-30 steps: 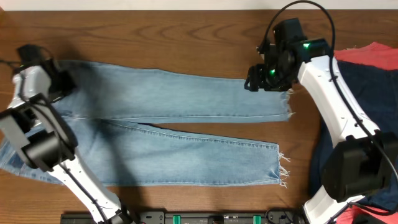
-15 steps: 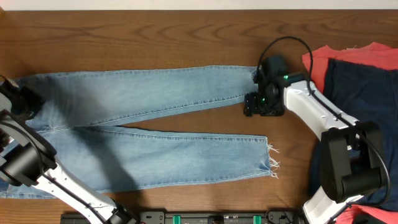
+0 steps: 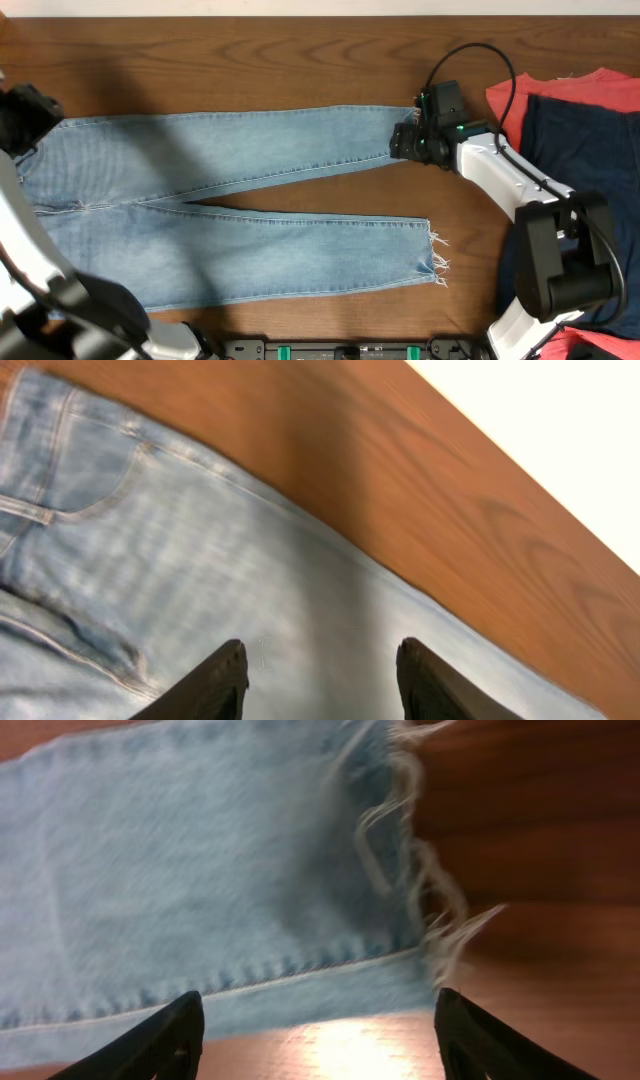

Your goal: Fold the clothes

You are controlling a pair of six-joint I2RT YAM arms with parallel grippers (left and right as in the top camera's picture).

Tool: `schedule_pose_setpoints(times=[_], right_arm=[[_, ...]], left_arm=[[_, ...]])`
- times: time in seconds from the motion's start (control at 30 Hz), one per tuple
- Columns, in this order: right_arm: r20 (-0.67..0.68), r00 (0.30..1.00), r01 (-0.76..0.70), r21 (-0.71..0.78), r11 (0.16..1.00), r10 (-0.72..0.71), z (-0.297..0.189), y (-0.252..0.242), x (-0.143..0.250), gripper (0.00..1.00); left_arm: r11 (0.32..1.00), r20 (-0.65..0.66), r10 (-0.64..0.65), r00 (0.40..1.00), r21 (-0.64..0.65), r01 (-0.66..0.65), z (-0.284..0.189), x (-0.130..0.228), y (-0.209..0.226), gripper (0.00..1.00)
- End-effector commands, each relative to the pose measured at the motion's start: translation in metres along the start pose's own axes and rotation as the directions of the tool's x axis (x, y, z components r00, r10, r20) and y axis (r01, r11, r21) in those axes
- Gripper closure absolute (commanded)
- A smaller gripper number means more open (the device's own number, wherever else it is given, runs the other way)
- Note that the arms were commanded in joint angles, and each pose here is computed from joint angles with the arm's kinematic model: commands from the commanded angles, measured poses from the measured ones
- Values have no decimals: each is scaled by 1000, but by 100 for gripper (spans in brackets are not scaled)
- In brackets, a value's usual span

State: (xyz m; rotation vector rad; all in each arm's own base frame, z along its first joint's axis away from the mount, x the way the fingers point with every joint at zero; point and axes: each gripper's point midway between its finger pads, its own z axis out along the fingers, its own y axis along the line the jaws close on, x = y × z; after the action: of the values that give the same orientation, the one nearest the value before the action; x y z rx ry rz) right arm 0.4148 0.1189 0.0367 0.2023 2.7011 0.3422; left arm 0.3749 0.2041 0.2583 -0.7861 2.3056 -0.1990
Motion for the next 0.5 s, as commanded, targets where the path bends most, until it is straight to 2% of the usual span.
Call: schedule_pose_setpoints(times=[0.0,0.3,0.37,0.47], right_arm=[[11,997,-82,46,996,82,12,-29,-8,27],[-73,990,-128,-125,984,119,47,-21,1,33],[-90,989,-127,-152,980,114,55,-16,6,41],[-120,987,-129,-225,966,104,61,-4,11,63]], left_arm=[[998,7,60,998,32,-61,-23,9,-27,49],[984,36,145,989,94,-148,-70,32,-74,48],[983,41,152,987,99,-156,-76,34,-77,48],[982,53,155,986,100,-160,-85,36,-79,48]])
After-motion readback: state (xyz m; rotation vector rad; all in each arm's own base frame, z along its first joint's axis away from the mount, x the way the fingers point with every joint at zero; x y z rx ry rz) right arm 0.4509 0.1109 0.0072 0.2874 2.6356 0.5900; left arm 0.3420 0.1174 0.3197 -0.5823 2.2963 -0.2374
